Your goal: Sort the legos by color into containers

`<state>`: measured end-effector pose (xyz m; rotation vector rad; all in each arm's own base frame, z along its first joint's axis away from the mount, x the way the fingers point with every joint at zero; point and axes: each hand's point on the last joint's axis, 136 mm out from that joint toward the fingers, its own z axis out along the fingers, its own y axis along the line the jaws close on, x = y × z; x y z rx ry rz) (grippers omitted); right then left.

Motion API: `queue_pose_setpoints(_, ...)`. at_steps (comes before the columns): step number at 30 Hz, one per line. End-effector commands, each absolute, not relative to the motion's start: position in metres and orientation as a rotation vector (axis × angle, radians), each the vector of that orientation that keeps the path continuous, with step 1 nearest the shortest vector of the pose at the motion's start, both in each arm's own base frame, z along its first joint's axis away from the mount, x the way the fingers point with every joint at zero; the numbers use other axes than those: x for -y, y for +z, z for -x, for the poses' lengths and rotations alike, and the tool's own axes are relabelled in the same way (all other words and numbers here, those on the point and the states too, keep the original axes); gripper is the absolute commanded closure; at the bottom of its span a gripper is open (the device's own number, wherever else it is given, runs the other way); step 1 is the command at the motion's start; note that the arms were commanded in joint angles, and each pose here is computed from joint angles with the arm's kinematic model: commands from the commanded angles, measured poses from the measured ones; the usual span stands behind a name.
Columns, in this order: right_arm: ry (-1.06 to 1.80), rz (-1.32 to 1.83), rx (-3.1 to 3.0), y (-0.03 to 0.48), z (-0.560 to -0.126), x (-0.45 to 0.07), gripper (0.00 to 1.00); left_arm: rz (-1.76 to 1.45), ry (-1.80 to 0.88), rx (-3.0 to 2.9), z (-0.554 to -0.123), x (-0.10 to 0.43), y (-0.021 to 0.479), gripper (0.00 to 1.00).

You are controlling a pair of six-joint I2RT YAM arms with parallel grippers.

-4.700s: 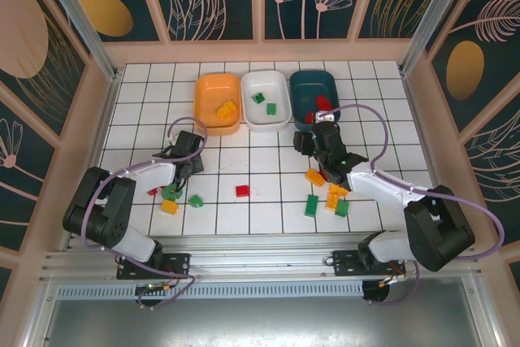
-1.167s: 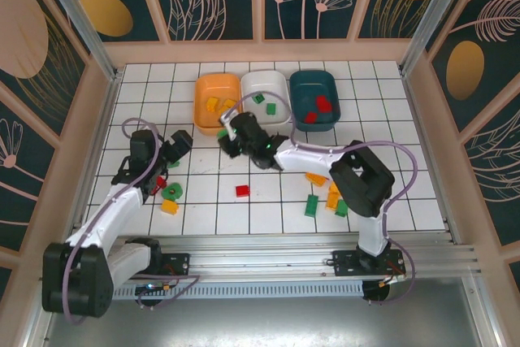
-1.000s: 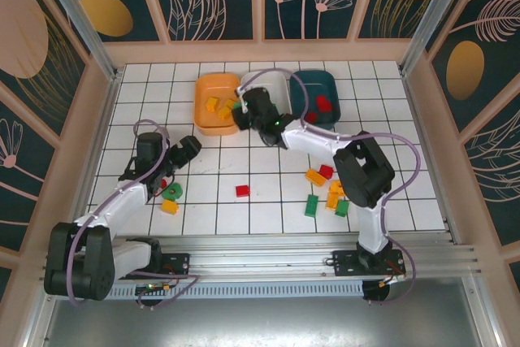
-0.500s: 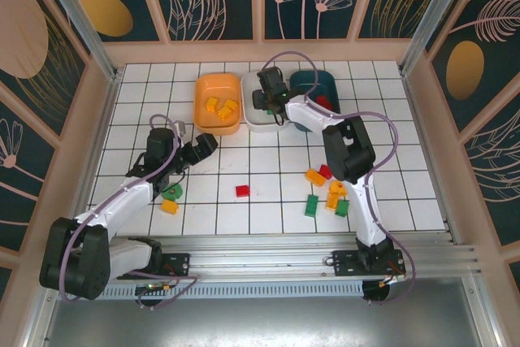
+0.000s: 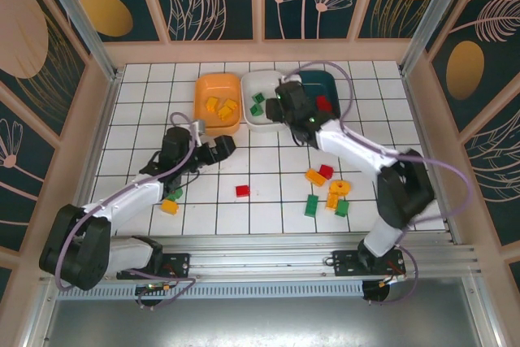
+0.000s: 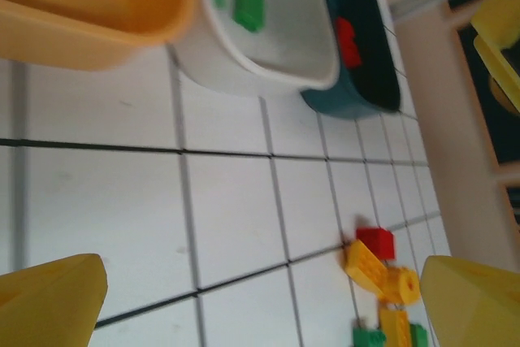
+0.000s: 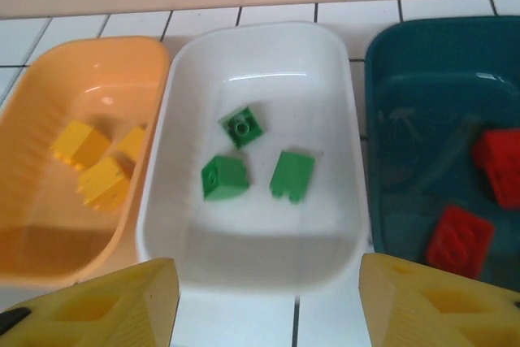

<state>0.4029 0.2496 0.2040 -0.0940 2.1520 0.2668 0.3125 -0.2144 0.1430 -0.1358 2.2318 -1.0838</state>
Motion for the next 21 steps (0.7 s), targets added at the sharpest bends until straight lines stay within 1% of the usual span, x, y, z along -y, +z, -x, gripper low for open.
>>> queue_pose_setpoints(1,0.151,-0.066,-2.221,0.17,-0.363,-0.207,0.37,-0.04,-1.163,-2.114,-0.31,0.252,0.174,0.01)
queue_pose_setpoints(4,0.112,-0.112,-2.319,0.145,-0.318,-0.172,0.35,-0.109,-1.192,-2.098,-0.3,0.272,0.171,0.01)
queue_pose_setpoints(6,0.096,-0.147,-2.373,0.134,-0.295,-0.153,0.35,-0.113,-1.193,-2.083,-0.297,0.276,0.168,0.01)
queue_pose_setpoints(9,0.106,-0.183,-2.456,0.124,-0.27,-0.142,0.35,-0.085,-1.165,-2.081,-0.3,0.274,0.159,0.01)
queue_pose_setpoints(15,0.223,-0.216,-2.657,0.086,-0.224,-0.151,0.36,-0.07,-1.122,-2.091,-0.304,0.271,0.156,0.01)
queue_pose_setpoints(21,0.253,-0.245,-2.77,0.054,-0.187,-0.161,0.41,-0.053,-1.058,-2.107,-0.307,0.264,0.154,0.02)
